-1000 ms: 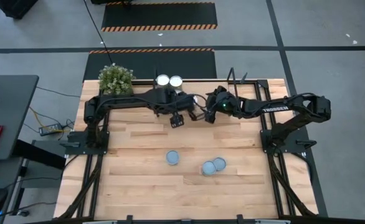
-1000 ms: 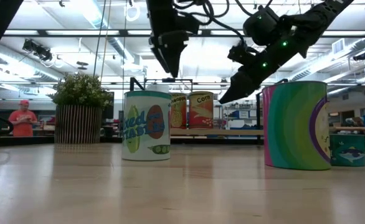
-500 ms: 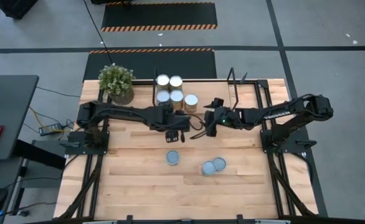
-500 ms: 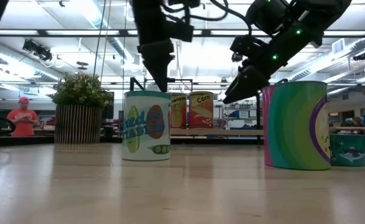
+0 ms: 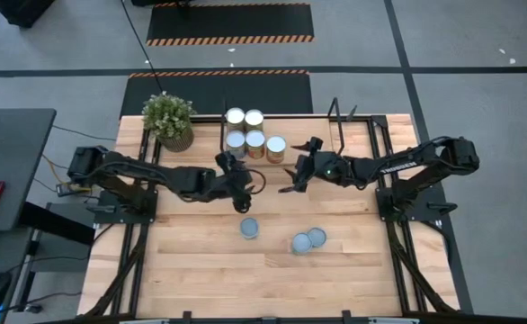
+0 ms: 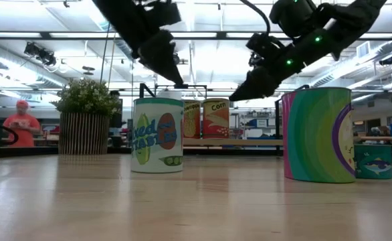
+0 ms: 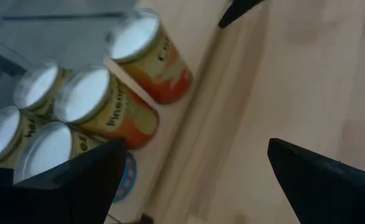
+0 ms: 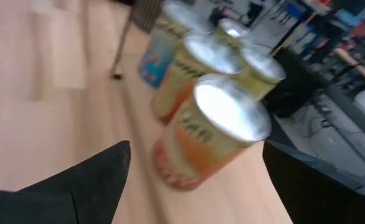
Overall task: Pick and place cans onto a shelf
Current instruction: Put the middle orange can on the shelf
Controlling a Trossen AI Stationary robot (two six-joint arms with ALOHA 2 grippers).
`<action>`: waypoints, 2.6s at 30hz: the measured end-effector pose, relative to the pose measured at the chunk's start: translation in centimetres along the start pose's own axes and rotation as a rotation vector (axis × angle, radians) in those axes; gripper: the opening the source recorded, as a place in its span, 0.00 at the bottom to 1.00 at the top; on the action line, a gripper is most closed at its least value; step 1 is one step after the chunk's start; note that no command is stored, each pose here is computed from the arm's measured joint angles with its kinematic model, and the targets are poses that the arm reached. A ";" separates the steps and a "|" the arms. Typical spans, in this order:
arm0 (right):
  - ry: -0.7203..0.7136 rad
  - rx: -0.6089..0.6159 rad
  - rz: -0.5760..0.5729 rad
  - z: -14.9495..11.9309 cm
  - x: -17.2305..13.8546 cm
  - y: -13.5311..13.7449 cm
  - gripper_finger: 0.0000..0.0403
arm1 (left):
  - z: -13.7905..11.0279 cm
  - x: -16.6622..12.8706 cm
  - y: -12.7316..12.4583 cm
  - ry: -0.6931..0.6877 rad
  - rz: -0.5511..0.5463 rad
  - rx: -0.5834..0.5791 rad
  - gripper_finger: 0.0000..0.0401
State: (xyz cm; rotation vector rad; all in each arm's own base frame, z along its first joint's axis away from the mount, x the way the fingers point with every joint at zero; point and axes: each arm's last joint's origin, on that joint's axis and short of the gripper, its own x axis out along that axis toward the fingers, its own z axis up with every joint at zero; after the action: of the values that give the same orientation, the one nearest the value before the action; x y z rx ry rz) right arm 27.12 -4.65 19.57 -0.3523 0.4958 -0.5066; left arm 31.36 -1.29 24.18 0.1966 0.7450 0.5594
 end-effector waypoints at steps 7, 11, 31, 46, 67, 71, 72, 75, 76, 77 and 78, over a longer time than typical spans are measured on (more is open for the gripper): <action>0.021 0.005 -0.046 -0.4 1.3 -0.7 0.93 | -1.9 0.6 0.3 -0.236 0.009 -0.011 0.99; 0.054 -0.049 -0.084 -0.2 1.8 0.3 0.93 | -2.8 0.1 1.1 -0.316 0.003 -0.018 0.99; 0.176 -0.125 -0.314 2.1 6.9 -0.7 0.93 | -5.7 -0.1 4.3 -0.406 -0.009 -0.286 0.99; 0.170 -0.123 -0.299 1.9 8.0 -2.1 0.93 | -6.0 -0.2 4.4 -0.368 0.061 -0.276 0.99; 0.183 -0.135 -0.301 1.3 8.5 -3.6 0.93 | -6.8 -0.5 4.8 -0.289 0.154 -0.239 0.99; 0.203 -0.179 -0.275 2.1 7.2 -2.2 0.93 | -6.7 -2.1 4.9 -0.311 0.128 -0.262 0.99; 0.201 -0.186 -0.266 2.4 6.8 -2.0 0.93 | -6.8 -2.6 5.0 -0.306 0.121 -0.260 0.99; 0.200 -0.194 -0.238 3.2 5.3 -1.6 0.93 | -7.1 -3.7 5.5 -0.292 0.113 -0.277 0.99; 0.195 -0.190 -0.230 3.5 4.8 -1.4 0.93 | -7.5 -4.1 5.8 -0.270 0.117 -0.279 0.99; 0.187 -0.181 -0.222 3.8 4.3 -1.3 0.93 | -7.7 -4.3 6.0 -0.254 0.124 -0.293 0.99; 0.177 -0.168 -0.214 4.1 3.8 -1.1 0.93 | -8.0 -4.6 6.2 -0.237 0.129 -0.310 0.99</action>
State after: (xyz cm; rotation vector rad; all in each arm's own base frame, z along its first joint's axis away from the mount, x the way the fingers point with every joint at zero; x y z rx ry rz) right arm 31.77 -6.80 22.11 -0.5283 0.6788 -0.7097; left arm 20.56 1.23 23.29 0.0217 0.4104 0.7519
